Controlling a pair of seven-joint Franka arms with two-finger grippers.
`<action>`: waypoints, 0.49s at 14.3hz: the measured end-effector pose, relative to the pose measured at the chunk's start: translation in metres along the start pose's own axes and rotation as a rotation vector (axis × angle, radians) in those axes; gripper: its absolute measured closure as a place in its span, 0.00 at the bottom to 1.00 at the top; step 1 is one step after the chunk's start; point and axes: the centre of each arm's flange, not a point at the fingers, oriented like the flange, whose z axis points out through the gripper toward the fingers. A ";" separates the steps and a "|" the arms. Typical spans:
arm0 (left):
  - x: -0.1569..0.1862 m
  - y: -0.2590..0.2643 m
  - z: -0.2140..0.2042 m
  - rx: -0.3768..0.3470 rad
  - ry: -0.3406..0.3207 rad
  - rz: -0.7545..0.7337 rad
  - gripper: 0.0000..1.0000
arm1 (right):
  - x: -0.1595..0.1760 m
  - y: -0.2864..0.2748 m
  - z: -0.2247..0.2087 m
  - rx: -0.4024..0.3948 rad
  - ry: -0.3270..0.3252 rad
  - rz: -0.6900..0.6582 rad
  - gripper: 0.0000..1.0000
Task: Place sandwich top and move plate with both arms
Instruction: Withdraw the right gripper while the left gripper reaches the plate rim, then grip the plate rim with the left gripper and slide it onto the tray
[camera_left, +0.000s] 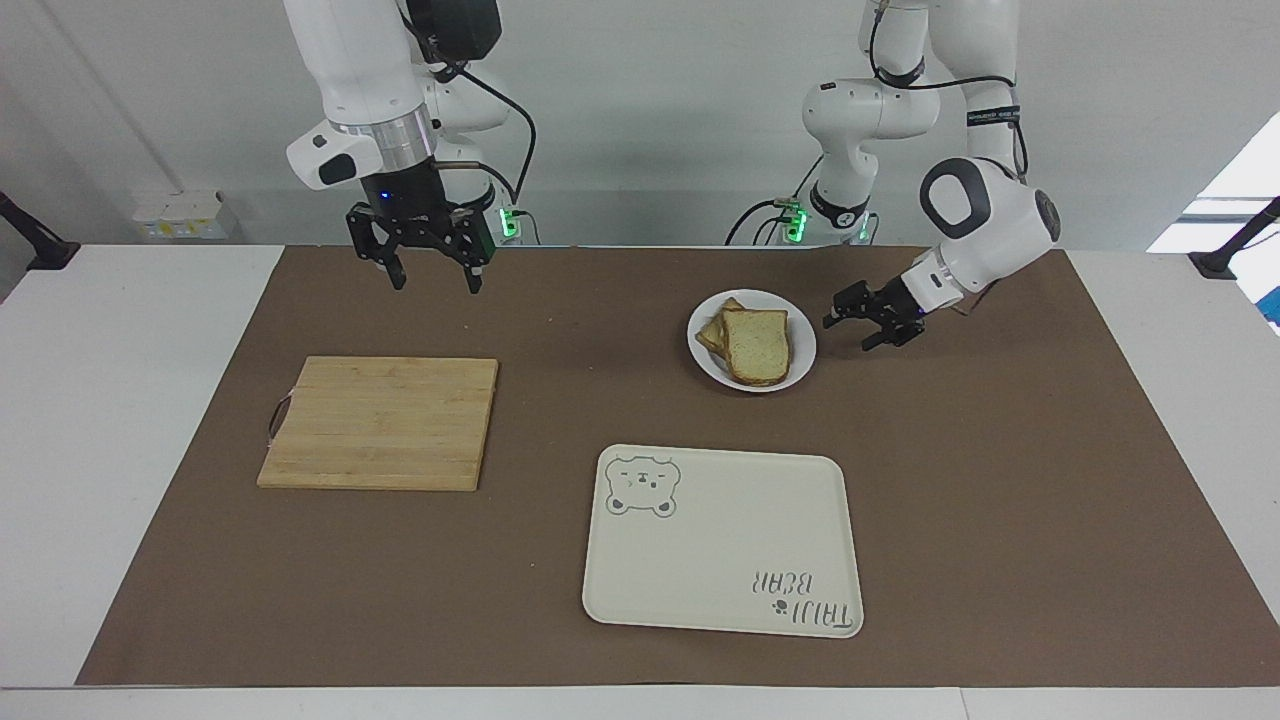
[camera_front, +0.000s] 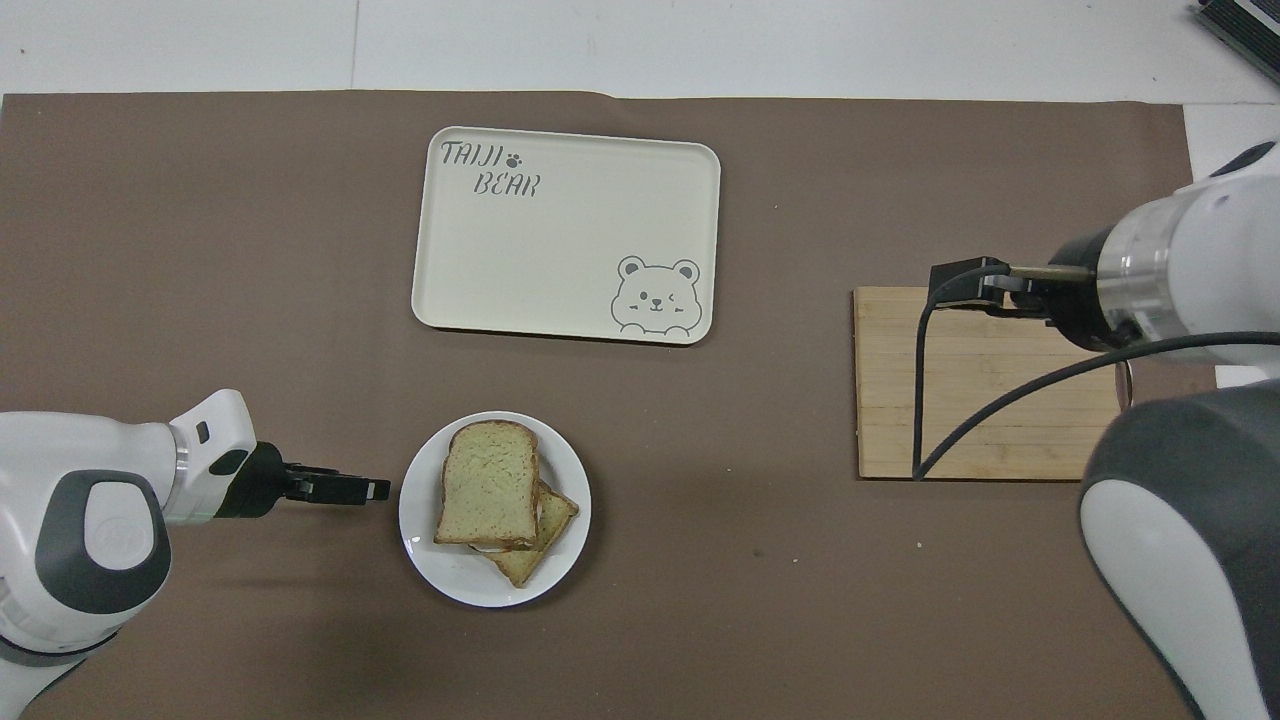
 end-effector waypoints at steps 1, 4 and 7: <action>-0.003 -0.003 0.008 -0.021 0.012 -0.010 0.00 | 0.001 0.005 -0.007 -0.002 -0.001 0.010 0.00; -0.010 0.000 0.028 -0.056 0.041 -0.039 0.13 | 0.005 0.032 -0.033 -0.004 0.011 0.057 0.00; -0.013 0.008 0.039 -0.066 0.039 -0.041 0.33 | -0.005 0.051 -0.057 -0.010 -0.001 0.084 0.00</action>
